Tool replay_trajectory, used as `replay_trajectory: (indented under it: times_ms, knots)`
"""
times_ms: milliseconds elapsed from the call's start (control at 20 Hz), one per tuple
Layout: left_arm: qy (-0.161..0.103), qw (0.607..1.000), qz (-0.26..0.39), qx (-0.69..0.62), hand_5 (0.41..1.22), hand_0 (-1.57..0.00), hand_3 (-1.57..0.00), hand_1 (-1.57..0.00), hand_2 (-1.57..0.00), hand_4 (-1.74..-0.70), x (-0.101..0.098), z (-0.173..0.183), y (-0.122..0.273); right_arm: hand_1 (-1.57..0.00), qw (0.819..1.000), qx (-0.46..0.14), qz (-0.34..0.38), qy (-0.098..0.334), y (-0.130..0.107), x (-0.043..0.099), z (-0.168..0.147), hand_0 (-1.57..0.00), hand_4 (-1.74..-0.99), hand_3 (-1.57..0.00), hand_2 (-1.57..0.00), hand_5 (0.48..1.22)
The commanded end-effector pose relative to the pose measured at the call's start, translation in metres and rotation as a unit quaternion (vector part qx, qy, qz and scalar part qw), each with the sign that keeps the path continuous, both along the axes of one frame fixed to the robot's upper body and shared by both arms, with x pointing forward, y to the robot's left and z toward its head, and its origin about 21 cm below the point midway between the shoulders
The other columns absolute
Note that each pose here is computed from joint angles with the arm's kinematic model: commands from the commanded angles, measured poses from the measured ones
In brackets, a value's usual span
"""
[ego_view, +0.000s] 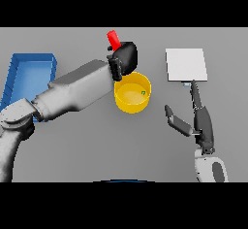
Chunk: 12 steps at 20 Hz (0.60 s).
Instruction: Pick up the red beaker and tilt it to pour out 1 green nut into yellow bowl. Pick up the yellow bowl and place it on the metallic measuring scale.
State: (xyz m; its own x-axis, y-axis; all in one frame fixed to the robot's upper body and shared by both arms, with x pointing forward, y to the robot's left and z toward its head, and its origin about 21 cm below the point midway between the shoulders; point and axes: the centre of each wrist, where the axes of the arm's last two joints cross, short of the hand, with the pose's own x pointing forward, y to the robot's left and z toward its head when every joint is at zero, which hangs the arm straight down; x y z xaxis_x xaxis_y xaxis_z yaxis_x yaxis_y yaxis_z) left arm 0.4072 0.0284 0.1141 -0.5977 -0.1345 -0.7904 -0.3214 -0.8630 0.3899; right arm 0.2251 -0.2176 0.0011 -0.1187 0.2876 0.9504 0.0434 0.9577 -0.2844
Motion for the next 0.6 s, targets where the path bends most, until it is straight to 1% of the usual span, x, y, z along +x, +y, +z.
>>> replay_trajectory:
  times_ms: [0,50,100,150,200,250,300,350,450,500,550]
  knots:
    - [-0.008,1.0,-0.005,0.007,1.221,-1.57,-1.57,-1.57,-1.57,-1.73,0.001,0.004,-0.002,0.0,1.0,0.001,-0.002,0.002,0.0,-0.001,-0.001,0.0,-1.209,0.0,0.0,0.593]
    - [-0.013,1.0,-0.012,0.012,1.221,-1.57,-1.57,-1.57,-1.57,-1.73,0.001,0.008,-0.004,0.0,1.0,-0.006,-0.001,0.003,0.001,-0.003,-0.002,0.0,-1.21,0.0,0.0,0.594]
    - [-0.01,1.0,-0.014,0.017,1.221,-1.57,-1.57,-1.57,-1.57,-1.73,0.003,0.013,-0.005,0.0,1.0,-0.007,0.0,-0.001,-0.001,-0.001,0.0,0.0,-1.207,0.0,0.0,0.594]
    - [-0.017,1.0,-0.01,0.015,1.221,-1.57,-1.57,-1.57,-1.57,-1.73,0.007,0.021,-0.005,0.0,1.0,-0.011,-0.003,0.002,0.0,0.001,0.001,0.0,-1.206,0.0,0.0,0.592]
    - [-0.019,1.0,-0.008,0.007,1.221,-1.57,-1.57,-1.57,-1.57,-1.73,0.011,0.035,-0.005,0.0,1.0,-0.007,0.001,0.002,0.001,-0.002,-0.001,0.0,-1.206,0.0,0.0,0.592]
    - [-0.031,0.999,-0.006,-0.003,1.221,-1.57,-1.57,-1.57,-1.57,-1.73,0.018,0.051,-0.001,0.0,1.0,-0.008,0.0,0.002,0.001,-0.002,-0.003,0.0,-1.209,0.0,0.0,0.592]
    - [-0.041,0.999,-0.004,-0.017,1.221,-1.57,-1.49,-1.57,-1.57,-1.73,0.023,0.065,0.001,0.0,1.0,-0.012,-0.001,-0.003,0.001,-0.002,-0.001,0.0,-1.203,0.0,0.0,0.592]
    - [-0.055,0.998,0.004,-0.028,1.221,-1.57,-1.51,-1.57,-1.4,-1.68,0.027,0.08,0.002,0.0,1.0,-0.009,0.002,-0.01,0.003,-0.004,0.0,0.0,-1.201,0.0,0.0,0.592]
    - [-0.076,0.995,0.018,-0.062,1.221,-1.57,-1.04,-1.57,-1.46,-1.7,0.036,0.115,0.01,0.0,1.0,-0.003,0.0,-0.006,-0.002,0.001,0.002,0.0,-1.186,0.0,0.0,0.596]
    - [-0.082,0.993,0.022,-0.079,1.221,-1.57,-1.15,-1.57,-1.48,-1.7,0.04,0.132,0.015,0.0,1.0,0.005,0.002,-0.001,0.001,0.006,0.004,0.0,-1.183,0.0,0.0,0.596]
    - [-0.091,0.99,0.042,-0.104,1.221,-1.57,-1.23,-1.57,-1.5,-1.7,0.044,0.147,0.019,0.0,1.0,0.005,0.005,-0.002,-0.001,0.005,0.001,0.0,-1.181,0.0,0.0,0.593]
